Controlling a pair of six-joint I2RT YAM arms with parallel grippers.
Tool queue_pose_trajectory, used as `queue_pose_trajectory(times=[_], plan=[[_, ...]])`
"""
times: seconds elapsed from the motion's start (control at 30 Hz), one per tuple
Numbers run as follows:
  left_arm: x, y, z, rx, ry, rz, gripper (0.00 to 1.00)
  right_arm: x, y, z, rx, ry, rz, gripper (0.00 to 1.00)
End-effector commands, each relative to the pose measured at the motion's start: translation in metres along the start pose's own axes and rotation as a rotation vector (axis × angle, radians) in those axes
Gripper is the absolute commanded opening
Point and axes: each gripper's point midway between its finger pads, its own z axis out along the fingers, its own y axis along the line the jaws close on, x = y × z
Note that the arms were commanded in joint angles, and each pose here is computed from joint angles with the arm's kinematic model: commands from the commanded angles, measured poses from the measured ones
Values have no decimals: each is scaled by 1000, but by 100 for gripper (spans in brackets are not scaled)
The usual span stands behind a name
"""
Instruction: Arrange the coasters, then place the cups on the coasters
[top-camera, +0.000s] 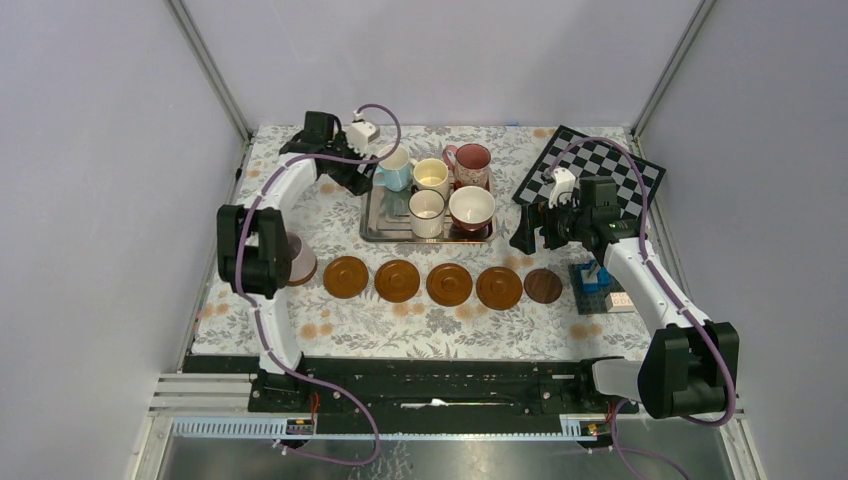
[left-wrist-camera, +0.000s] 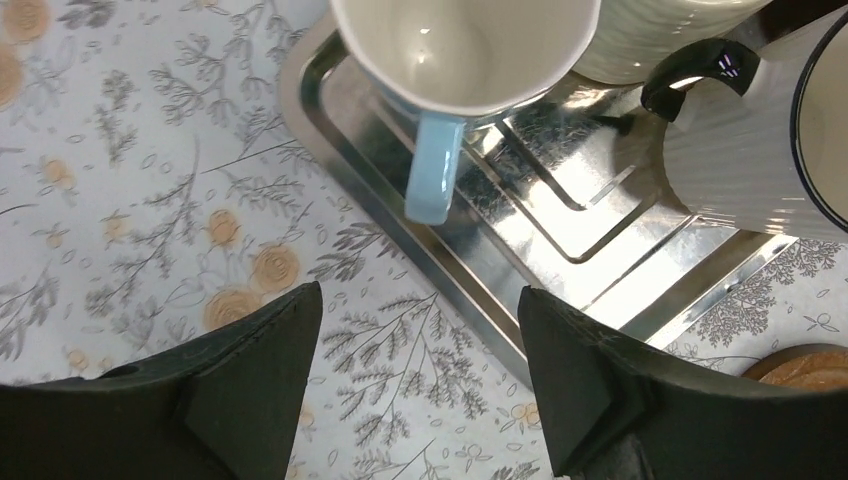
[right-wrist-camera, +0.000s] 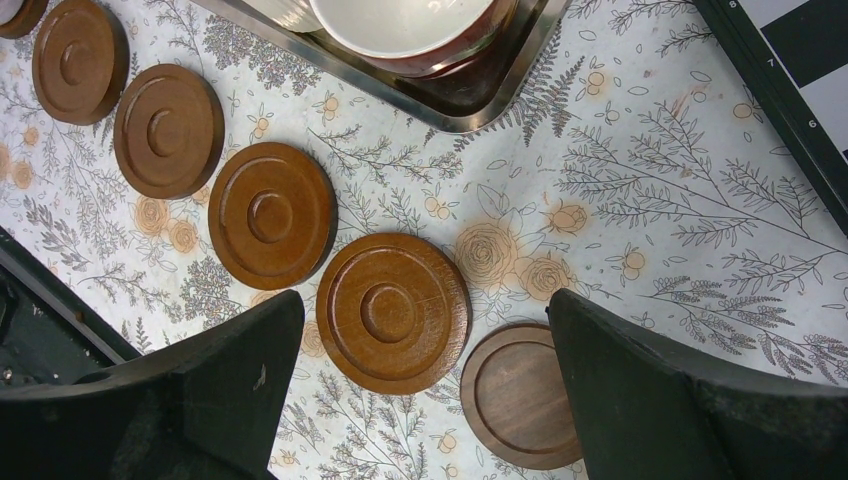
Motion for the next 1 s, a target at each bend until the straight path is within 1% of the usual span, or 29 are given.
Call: queue_pose_trajectory(times=[0.0, 0.13, 0.3, 0.43, 0.63, 0.7, 0.8, 0.87, 0.9, 0.97], plan=[[-29, 3, 12, -14, -57, 57, 77, -10, 2, -4, -9, -38, -32, 99], [-31, 3, 31, -19, -39, 63, 74, -9, 2, -3, -11, -37, -29, 100], [-33, -2, 51, -14, -27, 65, 69, -9, 0, -3, -3, -37, -33, 100], [-37, -4, 61, -20, -34, 63, 61, -8, 0, -3, -1, -35, -34, 100], [-38, -4, 67, -27, -33, 53, 41, -7, -1, -3, 4, -35, -35, 100], [-39, -5, 67, -21, -36, 45, 31, -7, -1, -3, 4, -35, -35, 100], [-41, -7, 63, -19, -41, 27, 12, -7, -1, -4, 5, -37, -35, 100], [-41, -9, 59, -23, -43, 12, 2, -7, -1, -4, 7, -40, -38, 100], [-42, -8, 56, -35, -46, 1, 0, -7, -1, -5, 9, -40, -39, 100], [-40, -8, 49, -57, -54, -16, 0, -7, -1, -5, 10, -41, -40, 100]])
